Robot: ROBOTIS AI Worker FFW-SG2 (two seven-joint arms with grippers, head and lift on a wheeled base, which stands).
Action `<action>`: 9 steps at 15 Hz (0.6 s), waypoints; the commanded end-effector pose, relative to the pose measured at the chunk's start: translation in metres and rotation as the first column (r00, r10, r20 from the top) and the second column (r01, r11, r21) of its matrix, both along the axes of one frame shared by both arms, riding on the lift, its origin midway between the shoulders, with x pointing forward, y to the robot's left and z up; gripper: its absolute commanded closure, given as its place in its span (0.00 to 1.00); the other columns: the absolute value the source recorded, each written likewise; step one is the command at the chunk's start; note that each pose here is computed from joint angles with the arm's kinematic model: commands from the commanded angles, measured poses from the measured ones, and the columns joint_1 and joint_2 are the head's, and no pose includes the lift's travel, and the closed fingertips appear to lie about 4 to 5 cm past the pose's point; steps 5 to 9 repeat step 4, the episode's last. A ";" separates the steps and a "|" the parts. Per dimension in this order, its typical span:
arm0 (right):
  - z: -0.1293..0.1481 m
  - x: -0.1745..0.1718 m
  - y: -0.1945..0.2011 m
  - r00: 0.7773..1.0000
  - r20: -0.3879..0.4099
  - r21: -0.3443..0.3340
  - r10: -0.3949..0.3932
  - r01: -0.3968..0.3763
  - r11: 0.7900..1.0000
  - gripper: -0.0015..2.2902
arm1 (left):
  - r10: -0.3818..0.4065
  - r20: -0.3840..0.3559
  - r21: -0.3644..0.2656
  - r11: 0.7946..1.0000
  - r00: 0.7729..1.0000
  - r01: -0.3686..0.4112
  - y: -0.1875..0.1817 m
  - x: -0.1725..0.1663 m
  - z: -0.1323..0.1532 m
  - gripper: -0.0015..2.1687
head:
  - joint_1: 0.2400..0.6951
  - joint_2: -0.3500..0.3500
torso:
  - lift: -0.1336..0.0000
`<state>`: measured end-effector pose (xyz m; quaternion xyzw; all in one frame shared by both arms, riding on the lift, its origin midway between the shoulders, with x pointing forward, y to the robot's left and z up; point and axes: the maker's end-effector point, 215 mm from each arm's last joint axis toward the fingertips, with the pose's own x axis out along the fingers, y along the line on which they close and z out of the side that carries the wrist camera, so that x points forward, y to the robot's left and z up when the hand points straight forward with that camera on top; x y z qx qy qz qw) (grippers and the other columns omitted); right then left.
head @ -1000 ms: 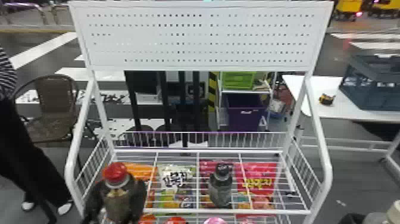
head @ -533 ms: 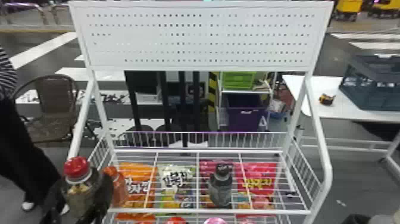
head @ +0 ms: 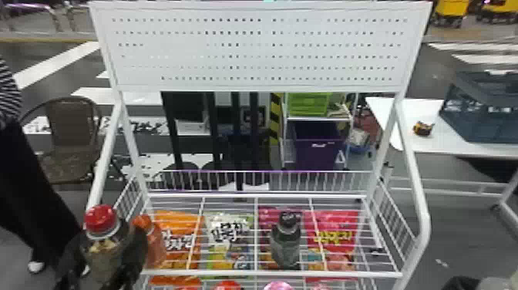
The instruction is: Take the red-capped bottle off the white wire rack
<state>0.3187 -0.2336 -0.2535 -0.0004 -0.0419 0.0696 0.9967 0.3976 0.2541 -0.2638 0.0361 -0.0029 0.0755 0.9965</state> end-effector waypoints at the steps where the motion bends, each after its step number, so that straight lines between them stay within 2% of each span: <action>1: -0.001 0.001 0.000 1.000 0.001 0.001 -0.001 0.001 1.000 0.37 | 0.003 0.000 -0.005 1.000 1.000 -0.003 0.000 0.001 0.000 0.87 | 0.57 0.50 | 1.00; 3: -0.001 0.002 0.000 1.000 0.000 0.001 -0.001 0.001 1.000 0.37 | 0.002 0.009 -0.029 1.000 1.000 -0.002 0.000 0.000 0.003 0.87 | 0.57 0.50 | 1.00; 9: -0.001 0.003 0.000 1.000 0.000 0.001 -0.001 0.001 1.000 0.37 | 0.005 0.012 -0.030 1.000 1.000 -0.005 0.000 0.001 0.004 0.87 | 0.57 0.50 | 1.00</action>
